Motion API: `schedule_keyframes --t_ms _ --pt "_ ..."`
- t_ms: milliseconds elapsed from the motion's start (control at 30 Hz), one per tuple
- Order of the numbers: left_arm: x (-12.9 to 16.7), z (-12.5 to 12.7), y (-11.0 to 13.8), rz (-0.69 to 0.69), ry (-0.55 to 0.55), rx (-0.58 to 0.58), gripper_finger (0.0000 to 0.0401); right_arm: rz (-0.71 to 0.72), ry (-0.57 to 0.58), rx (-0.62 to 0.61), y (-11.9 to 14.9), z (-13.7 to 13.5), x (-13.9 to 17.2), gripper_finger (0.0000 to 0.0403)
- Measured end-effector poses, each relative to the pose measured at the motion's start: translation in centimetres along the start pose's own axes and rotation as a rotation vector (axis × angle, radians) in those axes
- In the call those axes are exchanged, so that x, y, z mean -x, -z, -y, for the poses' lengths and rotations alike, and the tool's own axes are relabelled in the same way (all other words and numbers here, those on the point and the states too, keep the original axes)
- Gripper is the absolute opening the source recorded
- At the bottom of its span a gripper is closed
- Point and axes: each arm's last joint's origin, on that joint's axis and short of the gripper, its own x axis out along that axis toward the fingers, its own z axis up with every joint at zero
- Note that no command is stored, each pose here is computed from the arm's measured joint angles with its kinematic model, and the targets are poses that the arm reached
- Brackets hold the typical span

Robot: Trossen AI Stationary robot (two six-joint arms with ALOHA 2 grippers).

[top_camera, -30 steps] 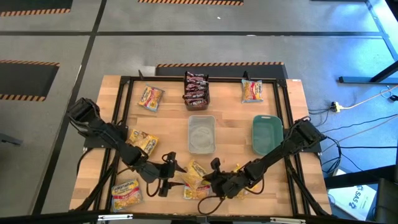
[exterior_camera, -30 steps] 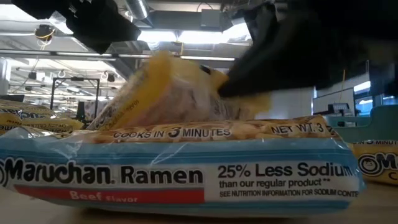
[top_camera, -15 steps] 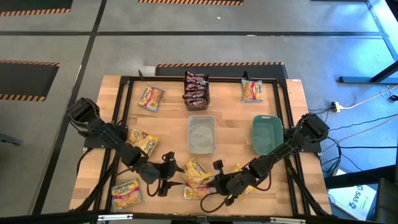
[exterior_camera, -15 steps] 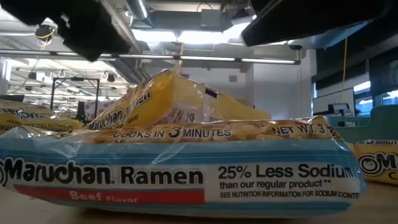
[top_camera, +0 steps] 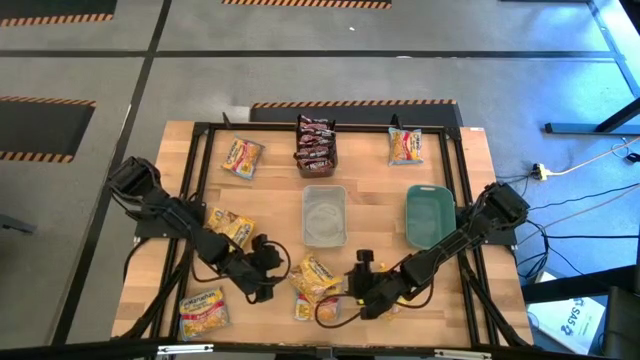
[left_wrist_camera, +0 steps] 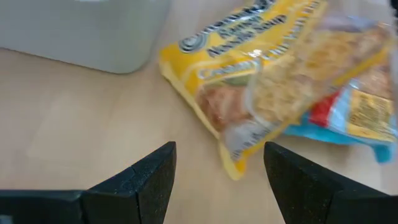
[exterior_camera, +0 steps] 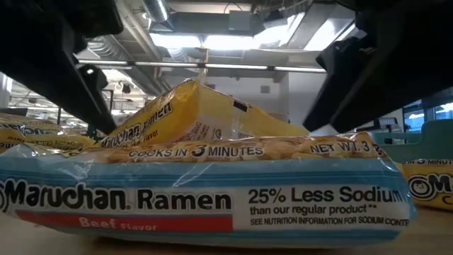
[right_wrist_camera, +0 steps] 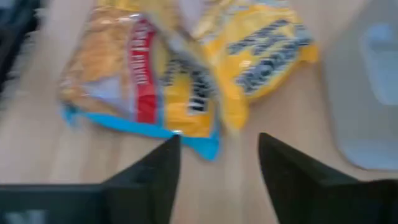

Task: Sort Maruchan noodles

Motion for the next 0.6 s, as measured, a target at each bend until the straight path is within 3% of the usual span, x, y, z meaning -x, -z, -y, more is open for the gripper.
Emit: schedule_keyframes --t_ms 100,233,400,600 --pt "0.2 0.3 0.2 0.001 0.014 -0.006 0.0236 0.005 0.056 0.000 0.4 0.5 -0.2 0.0251" --pt "-0.2 0.4 0.6 -0.014 0.004 -0.018 0.0236 0.008 0.081 -0.023 0.7 1.2 -0.7 0.0281" --pt "-1.4 0.3 1.6 -0.053 -0.032 -0.064 0.0236 0.027 0.041 -0.029 1.1 1.5 -2.3 0.0277" --pt "-2.0 0.3 2.0 -0.055 -0.038 -0.101 0.0236 0.085 0.052 0.026 1.0 1.3 -3.4 0.0244"
